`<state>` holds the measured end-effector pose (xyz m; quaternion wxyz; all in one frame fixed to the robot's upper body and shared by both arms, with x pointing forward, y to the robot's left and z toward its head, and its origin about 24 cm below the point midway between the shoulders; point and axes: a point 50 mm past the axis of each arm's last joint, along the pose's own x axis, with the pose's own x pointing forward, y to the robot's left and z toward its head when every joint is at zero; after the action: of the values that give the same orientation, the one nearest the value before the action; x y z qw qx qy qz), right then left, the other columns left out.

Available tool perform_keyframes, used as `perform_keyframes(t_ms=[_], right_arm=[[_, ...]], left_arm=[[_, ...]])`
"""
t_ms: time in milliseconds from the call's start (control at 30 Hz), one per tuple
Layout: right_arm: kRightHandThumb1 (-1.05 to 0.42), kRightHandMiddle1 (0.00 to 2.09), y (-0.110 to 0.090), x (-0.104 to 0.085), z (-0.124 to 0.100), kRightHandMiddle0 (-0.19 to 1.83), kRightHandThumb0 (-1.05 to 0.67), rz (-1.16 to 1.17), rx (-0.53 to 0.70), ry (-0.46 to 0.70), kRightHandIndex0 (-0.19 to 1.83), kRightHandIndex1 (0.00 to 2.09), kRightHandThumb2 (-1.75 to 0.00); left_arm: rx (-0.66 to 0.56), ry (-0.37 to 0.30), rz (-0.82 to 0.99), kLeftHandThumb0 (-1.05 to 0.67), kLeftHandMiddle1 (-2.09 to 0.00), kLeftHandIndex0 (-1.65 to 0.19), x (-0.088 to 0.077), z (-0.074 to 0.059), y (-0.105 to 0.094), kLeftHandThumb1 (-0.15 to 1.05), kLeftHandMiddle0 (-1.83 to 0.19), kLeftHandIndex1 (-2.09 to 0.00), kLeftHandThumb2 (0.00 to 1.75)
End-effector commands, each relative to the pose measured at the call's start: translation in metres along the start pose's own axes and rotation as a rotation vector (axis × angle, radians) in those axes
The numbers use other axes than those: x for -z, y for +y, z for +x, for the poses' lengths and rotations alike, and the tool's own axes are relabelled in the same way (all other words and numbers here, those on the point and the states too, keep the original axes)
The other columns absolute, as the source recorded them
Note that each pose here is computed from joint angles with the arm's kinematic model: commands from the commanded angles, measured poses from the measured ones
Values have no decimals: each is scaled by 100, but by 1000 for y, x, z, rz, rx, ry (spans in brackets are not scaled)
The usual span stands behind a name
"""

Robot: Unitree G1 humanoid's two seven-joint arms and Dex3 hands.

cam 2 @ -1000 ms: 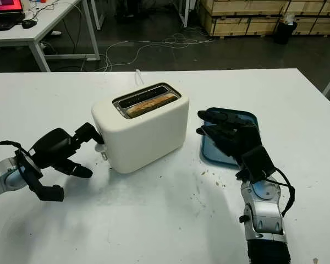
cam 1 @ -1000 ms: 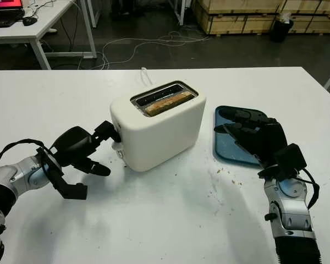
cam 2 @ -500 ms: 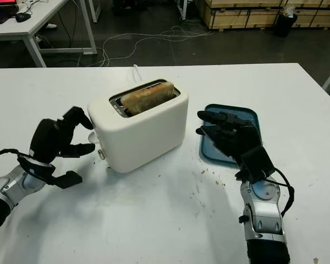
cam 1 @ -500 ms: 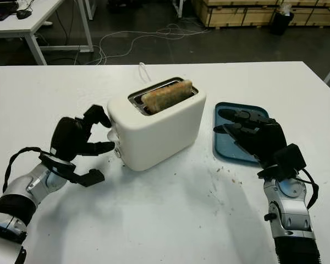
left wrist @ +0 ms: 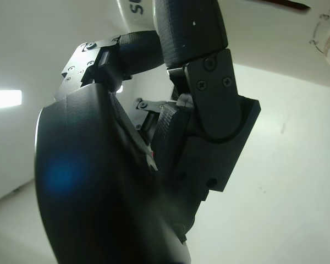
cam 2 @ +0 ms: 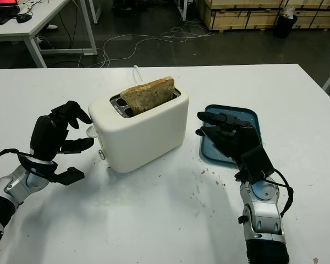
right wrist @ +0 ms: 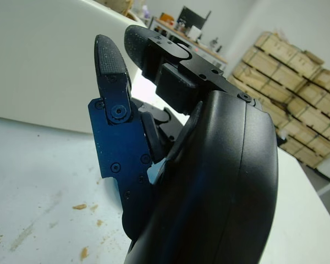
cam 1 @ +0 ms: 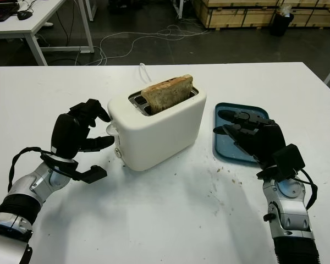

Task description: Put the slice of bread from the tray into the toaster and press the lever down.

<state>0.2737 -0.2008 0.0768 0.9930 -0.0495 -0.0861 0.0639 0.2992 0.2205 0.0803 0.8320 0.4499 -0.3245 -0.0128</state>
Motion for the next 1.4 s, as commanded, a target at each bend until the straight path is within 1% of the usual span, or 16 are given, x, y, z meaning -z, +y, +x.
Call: perform_keyframes(t_ms=[0,100,200,333,500,600,700,767,833,867,933,967,1067,1167,1233,1367], right_arm=[[-92,0,1,-2,1,104,-52,21,3,-23,86,65,-13],[-92,0,1,-2,1,104,-52,15,5,-25,86,65,-13],[-92,0,1,-2,1,104,-52,12,6,-24,86,65,-13],[-92,0,1,-3,2,104,-52,4,8,-26,87,65,-12],[-92,0,1,-2,2,105,-52,5,8,-22,87,65,-12],[-92,0,1,-2,2,105,-51,6,8,-23,87,66,-12],[-92,0,1,-2,2,105,-52,-2,9,-18,86,66,-12],[-92,0,1,-2,1,104,-52,4,9,-18,86,66,-13],[-92,0,1,-2,1,104,-51,10,12,-20,86,66,-12],[-92,0,1,-2,1,105,-51,10,13,-20,86,66,-12],[-92,0,0,-2,1,105,-51,8,17,-19,86,66,-12],[-92,0,0,-2,1,105,-51,6,19,-18,86,66,-12],[-92,0,-1,-2,0,105,-52,-2,25,-12,86,66,-11],[-92,0,-1,-2,0,105,-52,-2,26,-11,86,67,-11],[-92,0,-1,-2,-1,105,-52,-2,26,-13,86,67,-11],[-92,0,-1,-1,-1,105,-52,6,25,-14,86,67,-11]], left_arm=[[24,-14,-72,-104,-175,-32,-5,7,9,92,-79,-175,65],[140,12,-133,-105,-175,-49,-5,7,20,92,-96,-173,61],[201,18,-172,-105,-175,-61,-7,8,34,92,-97,-166,59],[252,26,-159,-105,-175,-71,-8,11,52,92,-100,-172,63],[277,-8,-129,-105,-175,-79,-11,16,68,92,-106,-174,66],[322,-32,-93,-105,-175,-83,-14,21,75,92,-112,-175,67],[382,-58,-48,-105,-175,-79,-16,26,82,92,-115,-175,68],[438,-79,12,-105,-175,-69,-18,32,85,92,-120,-175,72],[523,-102,93,-105,-175,-57,-21,39,87,92,-130,-175,78],[584,-106,142,-105,-175,-50,-23,43,87,92,-137,-175,82],[708,-95,216,-105,-175,-38,-27,51,89,92,-150,-175,85],[769,-86,243,-105,-175,-29,-30,56,90,92,-154,-175,83],[882,-64,277,-105,-175,-18,-34,67,91,92,-157,-175,79],[932,-69,289,-105,-175,-10,-34,75,91,92,-157,-175,78],[939,-82,292,-105,-175,-4,-34,80,90,92,-157,-175,79],[958,-113,302,-105,-175,0,-36,86,86,92,-157,-175,82]])
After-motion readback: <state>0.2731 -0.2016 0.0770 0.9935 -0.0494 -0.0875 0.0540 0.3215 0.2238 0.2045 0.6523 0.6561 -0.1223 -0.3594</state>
